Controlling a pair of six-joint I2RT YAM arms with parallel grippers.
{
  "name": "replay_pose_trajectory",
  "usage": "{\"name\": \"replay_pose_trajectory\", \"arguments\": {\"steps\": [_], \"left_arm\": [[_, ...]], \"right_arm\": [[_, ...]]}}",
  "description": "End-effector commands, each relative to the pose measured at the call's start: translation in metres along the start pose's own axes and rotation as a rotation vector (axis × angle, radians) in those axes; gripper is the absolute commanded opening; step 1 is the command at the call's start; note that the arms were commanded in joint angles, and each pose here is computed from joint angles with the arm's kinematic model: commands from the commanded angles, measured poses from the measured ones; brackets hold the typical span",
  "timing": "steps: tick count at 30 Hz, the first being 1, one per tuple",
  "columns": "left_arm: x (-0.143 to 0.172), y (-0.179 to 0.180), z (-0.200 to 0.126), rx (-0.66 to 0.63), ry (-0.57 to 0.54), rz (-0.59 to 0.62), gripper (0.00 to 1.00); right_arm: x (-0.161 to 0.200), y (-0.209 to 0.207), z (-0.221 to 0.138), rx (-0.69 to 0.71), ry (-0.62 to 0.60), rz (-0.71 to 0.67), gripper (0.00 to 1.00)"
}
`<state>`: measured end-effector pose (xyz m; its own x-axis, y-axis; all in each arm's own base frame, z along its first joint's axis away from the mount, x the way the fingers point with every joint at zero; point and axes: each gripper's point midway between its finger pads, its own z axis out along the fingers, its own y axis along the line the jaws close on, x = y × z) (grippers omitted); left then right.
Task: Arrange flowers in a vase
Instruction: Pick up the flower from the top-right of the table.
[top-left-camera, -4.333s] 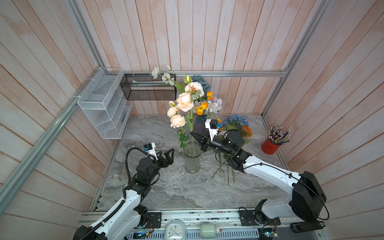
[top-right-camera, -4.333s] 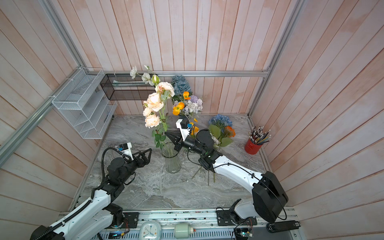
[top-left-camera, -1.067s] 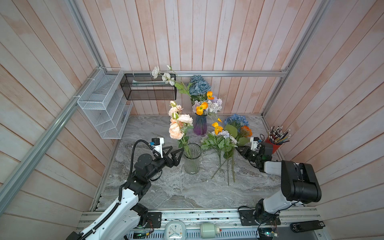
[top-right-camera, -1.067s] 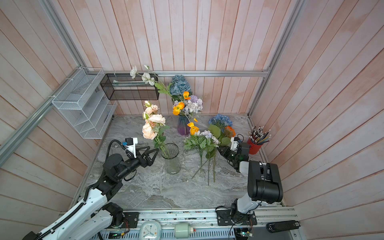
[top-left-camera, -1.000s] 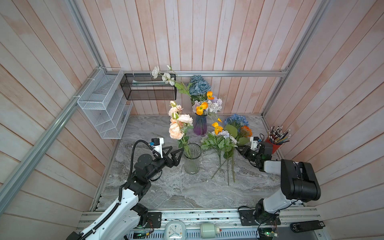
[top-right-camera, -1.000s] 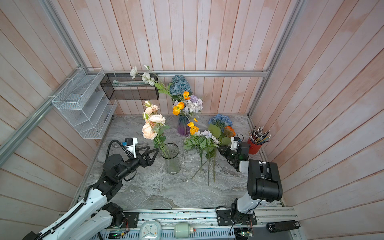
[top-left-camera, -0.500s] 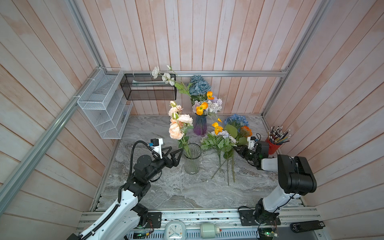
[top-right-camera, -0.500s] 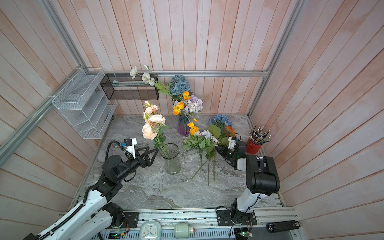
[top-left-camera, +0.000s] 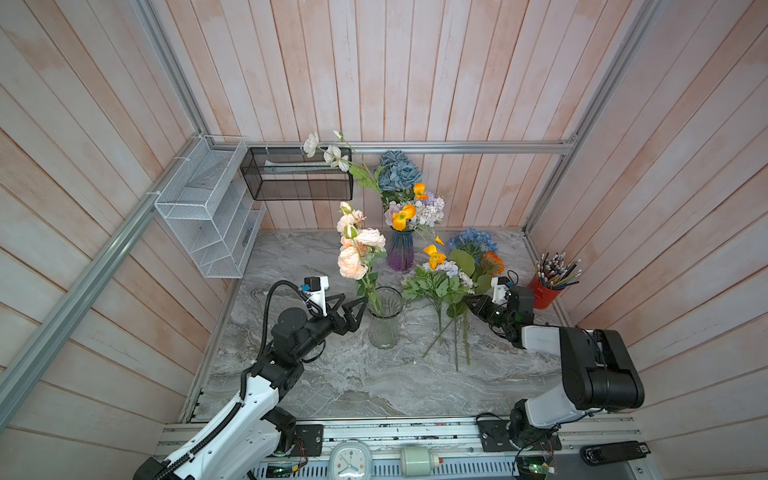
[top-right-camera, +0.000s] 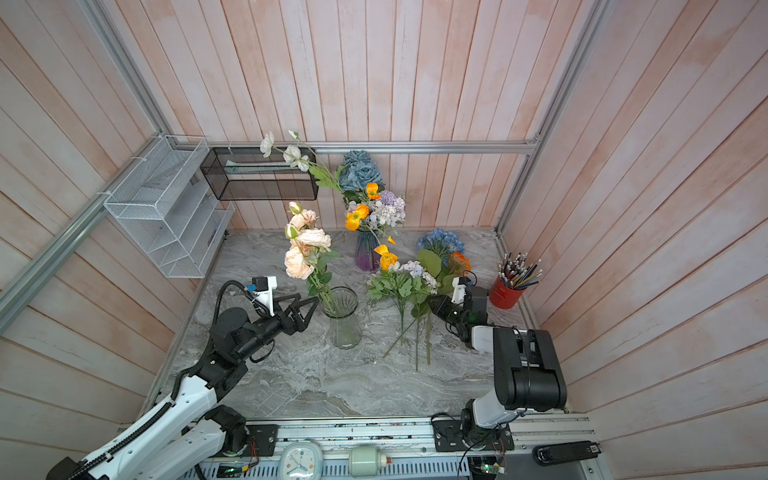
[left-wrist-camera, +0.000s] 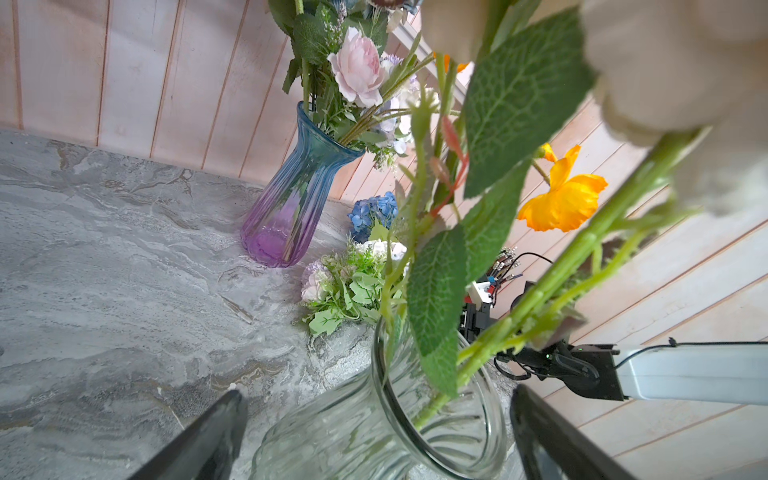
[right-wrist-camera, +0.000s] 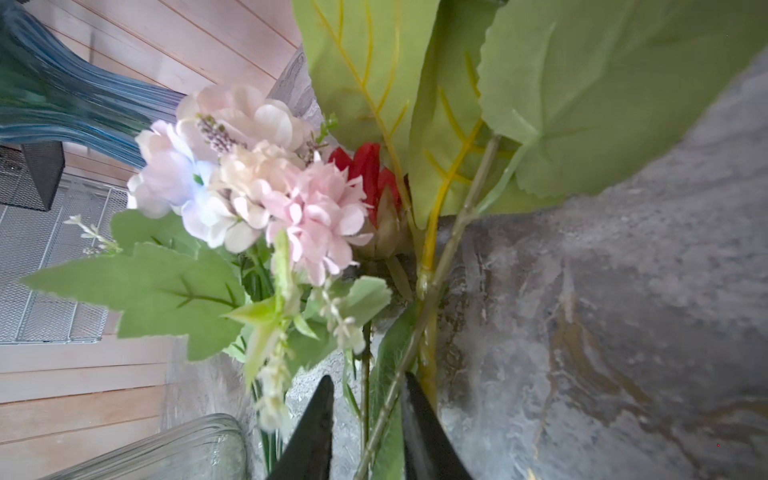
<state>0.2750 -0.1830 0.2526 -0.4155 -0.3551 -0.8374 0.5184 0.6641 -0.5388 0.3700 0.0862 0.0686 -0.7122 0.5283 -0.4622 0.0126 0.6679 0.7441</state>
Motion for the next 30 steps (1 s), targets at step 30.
{"name": "replay_pose_trajectory", "arguments": {"steps": [30], "left_arm": [[-0.008, -0.001, -0.007, -0.01, -0.045, 0.025, 1.0]], "right_arm": [[-0.022, 0.018, -0.005, 0.013, -0.055, -0.046, 0.0]]}}
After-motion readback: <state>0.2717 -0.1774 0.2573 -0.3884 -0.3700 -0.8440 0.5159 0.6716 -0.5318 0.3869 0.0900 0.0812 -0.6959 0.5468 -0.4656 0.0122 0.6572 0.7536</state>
